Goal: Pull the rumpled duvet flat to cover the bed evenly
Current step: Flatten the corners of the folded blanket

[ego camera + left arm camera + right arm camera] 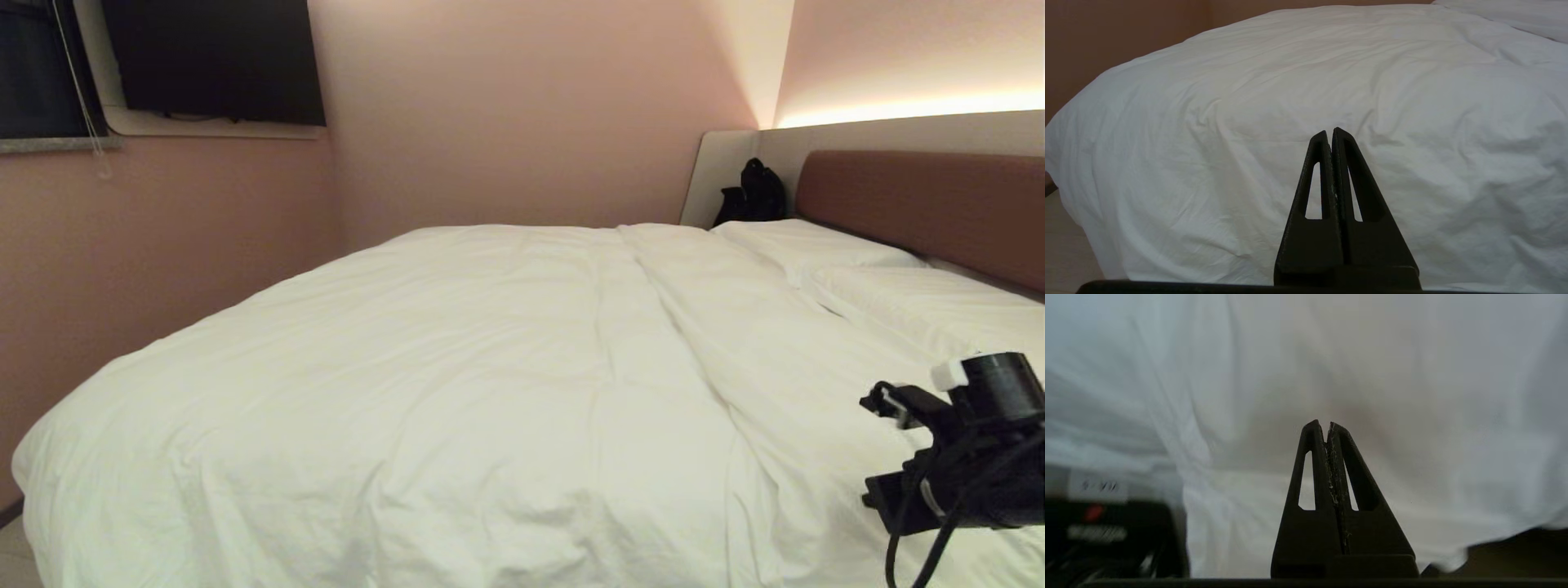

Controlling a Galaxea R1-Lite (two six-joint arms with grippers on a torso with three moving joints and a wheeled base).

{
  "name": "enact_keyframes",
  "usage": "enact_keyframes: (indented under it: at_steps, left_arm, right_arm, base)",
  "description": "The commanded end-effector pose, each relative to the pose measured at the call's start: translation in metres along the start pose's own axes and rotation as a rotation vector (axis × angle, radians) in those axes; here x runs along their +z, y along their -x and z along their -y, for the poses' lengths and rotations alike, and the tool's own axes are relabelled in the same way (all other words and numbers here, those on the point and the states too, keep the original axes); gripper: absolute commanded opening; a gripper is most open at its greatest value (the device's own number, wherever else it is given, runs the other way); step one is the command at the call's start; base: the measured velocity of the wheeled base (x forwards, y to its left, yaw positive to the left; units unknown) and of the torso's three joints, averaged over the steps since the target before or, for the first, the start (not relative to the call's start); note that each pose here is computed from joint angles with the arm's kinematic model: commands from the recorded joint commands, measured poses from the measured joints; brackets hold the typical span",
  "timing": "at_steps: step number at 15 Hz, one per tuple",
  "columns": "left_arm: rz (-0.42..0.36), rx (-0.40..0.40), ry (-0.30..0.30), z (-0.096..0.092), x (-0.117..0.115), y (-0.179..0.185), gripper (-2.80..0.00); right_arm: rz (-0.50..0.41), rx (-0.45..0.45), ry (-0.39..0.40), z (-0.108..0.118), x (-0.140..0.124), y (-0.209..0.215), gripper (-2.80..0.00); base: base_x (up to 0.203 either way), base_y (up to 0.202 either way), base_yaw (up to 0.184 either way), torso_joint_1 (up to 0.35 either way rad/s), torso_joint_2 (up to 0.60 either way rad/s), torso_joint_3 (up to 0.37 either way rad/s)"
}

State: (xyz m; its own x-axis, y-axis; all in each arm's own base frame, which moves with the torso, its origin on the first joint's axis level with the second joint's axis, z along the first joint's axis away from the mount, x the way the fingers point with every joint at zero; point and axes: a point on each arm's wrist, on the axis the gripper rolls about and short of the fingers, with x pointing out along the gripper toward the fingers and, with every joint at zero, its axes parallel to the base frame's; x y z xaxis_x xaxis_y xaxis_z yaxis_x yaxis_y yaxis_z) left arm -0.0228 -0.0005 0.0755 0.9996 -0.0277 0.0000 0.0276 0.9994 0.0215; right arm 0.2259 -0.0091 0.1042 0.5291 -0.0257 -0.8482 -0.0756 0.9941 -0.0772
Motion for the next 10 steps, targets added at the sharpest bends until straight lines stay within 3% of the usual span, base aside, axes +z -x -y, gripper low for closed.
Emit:
enact_keyframes:
  at_steps: [1,2,10]
  left_arm:
    - [0.000,0.000,0.000,0.000,0.000,0.000,-2.80]
    - [0.000,0.000,0.000,0.000,0.000,0.000,-2.80]
    - [0.000,0.000,0.000,0.000,0.000,0.000,-2.80]
  right_arm:
    - [-0.437,-0.025,-0.114,-0.005,-0.032,-0.027,-2.80]
    - [-0.428,-0.072,-0.105,-0.004,-0.031,-0.036,-2.80]
    - [-0.459,-0.149,-0.035,-0.011,-0.032,-0.063,-2.80]
  base:
    - [0.000,0.000,0.000,0.000,0.00,0.000]
    - [0.000,0.000,0.000,0.000,0.00,0.000]
    - [0.000,0.000,0.000,0.000,0.00,0.000]
